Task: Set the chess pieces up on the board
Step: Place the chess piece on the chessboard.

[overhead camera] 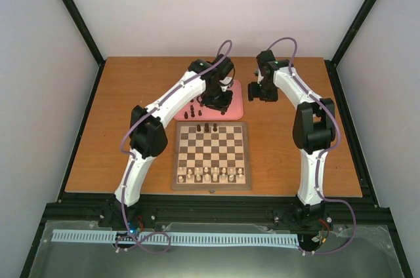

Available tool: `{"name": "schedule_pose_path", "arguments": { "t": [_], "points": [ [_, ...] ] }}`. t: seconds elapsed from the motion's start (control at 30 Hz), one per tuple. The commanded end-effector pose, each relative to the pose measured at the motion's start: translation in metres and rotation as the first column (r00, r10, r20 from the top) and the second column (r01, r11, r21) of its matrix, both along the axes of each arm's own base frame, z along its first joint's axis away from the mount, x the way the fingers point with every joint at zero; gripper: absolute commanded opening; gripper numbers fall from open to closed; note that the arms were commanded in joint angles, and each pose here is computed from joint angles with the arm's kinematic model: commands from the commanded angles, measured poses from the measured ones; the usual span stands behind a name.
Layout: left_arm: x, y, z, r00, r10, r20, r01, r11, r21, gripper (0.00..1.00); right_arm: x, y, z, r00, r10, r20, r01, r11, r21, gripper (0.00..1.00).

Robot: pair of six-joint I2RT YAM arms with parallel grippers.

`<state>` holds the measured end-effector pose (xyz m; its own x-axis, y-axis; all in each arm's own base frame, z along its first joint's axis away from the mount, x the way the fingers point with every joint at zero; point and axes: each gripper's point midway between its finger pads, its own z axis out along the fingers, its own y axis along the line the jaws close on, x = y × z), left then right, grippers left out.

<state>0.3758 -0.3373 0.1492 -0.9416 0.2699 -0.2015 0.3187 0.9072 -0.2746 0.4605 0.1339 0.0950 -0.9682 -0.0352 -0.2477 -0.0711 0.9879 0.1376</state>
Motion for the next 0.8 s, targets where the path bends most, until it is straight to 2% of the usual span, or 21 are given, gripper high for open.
{"name": "schedule_pose_path", "arguments": {
  "t": [0.0, 0.43, 0.77],
  "points": [
    [-0.012, -0.007, -0.016, 0.999, -0.027, -0.032, 0.028, 0.999, 0.027, 0.04, -0.001, -0.003, 0.015, 0.999, -0.011, 0.045, 0.010, 1.000, 0.013, 0.71],
    [-0.014, -0.012, -0.059, 0.998, -0.051, -0.033, 0.053, 0.995, 0.081, 0.04, -0.005, -0.001, 0.012, 0.999, -0.006, 0.040, 0.005, 1.000, 0.030, 0.71],
    [-0.012, -0.012, -0.075, 0.997, -0.065, -0.039, 0.069, 0.992, 0.106, 0.04, -0.006, -0.001, 0.008, 1.000, -0.005, 0.031, 0.004, 1.000, 0.025, 0.71]
  ]
}}
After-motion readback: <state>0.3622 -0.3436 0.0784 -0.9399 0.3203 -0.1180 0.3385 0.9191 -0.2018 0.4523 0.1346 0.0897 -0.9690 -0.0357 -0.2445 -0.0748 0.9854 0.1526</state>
